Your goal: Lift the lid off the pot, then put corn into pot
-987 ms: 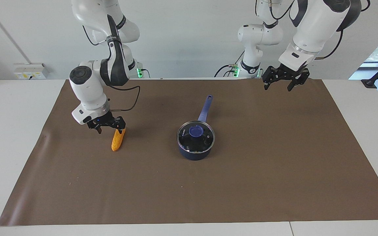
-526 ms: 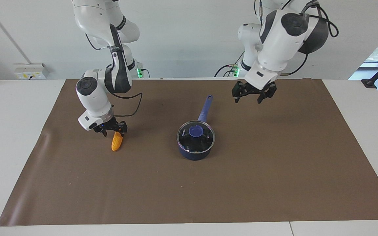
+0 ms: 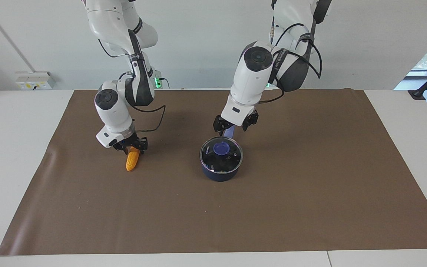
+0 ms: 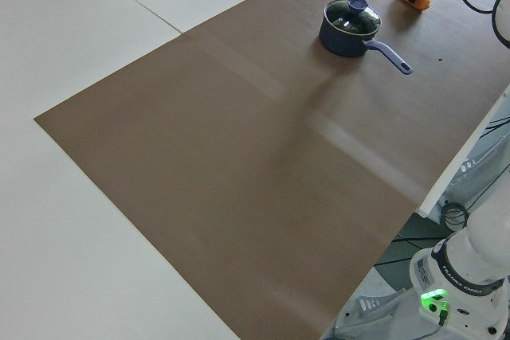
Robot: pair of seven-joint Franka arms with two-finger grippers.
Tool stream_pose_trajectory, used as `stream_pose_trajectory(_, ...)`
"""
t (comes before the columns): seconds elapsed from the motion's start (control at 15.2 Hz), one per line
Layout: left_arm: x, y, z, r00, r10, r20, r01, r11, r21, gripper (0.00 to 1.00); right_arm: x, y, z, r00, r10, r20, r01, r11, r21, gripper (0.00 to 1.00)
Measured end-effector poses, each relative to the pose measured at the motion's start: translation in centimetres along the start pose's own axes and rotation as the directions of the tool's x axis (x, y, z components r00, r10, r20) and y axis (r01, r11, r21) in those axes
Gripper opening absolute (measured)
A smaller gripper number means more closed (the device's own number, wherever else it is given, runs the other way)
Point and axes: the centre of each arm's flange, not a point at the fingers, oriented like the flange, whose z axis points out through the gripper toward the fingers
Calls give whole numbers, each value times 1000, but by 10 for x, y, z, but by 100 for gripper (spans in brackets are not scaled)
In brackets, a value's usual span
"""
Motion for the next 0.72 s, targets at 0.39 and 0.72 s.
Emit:
stream_pose_trajectory(0.39,11,13,43,989,-151,-11,151,989,9,100,3,-4,-5,1000,-6,-4,6,1000,1,37)
stream_pose_trajectory(0.72,26,23,66,977,-212,-23,212,977,2,100,25,-27,-54,999,-37,-10,37,999,3,37)
